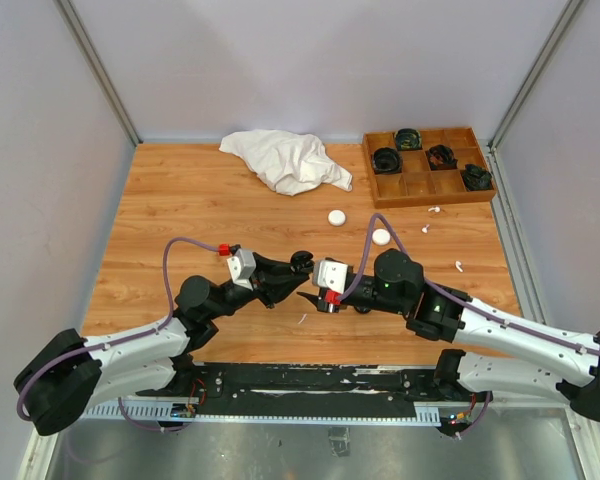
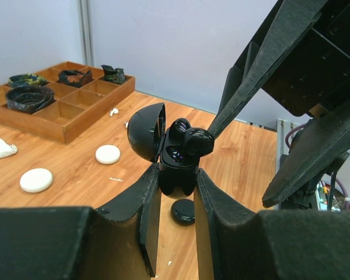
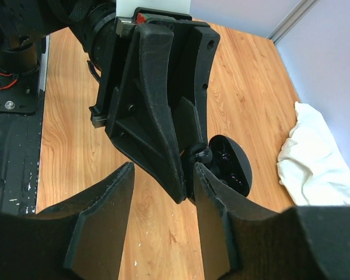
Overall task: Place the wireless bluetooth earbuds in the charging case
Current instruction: Place the earbud in the charging case.
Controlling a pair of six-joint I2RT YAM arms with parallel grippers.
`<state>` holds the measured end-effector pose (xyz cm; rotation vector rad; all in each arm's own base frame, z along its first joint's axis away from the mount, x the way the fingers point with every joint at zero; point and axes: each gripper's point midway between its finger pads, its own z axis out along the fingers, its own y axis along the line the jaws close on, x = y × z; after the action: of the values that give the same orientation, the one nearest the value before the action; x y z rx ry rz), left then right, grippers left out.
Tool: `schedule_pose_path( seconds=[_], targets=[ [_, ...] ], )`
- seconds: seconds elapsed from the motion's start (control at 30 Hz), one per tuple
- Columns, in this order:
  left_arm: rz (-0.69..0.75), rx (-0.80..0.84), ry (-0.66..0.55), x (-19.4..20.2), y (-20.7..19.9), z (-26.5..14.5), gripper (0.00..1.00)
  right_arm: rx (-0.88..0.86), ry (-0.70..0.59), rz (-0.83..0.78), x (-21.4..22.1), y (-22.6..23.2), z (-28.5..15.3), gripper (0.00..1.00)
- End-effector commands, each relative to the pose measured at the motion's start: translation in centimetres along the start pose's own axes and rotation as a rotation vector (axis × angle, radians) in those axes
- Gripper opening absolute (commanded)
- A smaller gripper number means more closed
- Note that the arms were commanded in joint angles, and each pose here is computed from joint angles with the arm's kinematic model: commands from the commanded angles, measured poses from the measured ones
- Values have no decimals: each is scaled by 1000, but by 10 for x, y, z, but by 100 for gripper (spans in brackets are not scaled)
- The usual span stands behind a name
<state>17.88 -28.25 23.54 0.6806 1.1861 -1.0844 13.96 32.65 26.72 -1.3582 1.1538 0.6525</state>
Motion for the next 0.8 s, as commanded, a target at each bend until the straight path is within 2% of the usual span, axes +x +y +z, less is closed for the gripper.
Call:
schedule_pose_path(
  seconds=[0.0,0.33,0.53,0.77],
  targets=[
    [27,32,-48,-17,-5,6,0,19,-40,10,-16,-11,3,47],
    [29,39,-22,-9,-5,7,0,29,-29,19,-19,-16,5,49],
    [75,39,50,8,-2,3,0,10,23,68,-13,-26,-9,52],
    [139,122,92,15,-12,4,0,-96,77,130,-2,-21,-25,63]
  ],
)
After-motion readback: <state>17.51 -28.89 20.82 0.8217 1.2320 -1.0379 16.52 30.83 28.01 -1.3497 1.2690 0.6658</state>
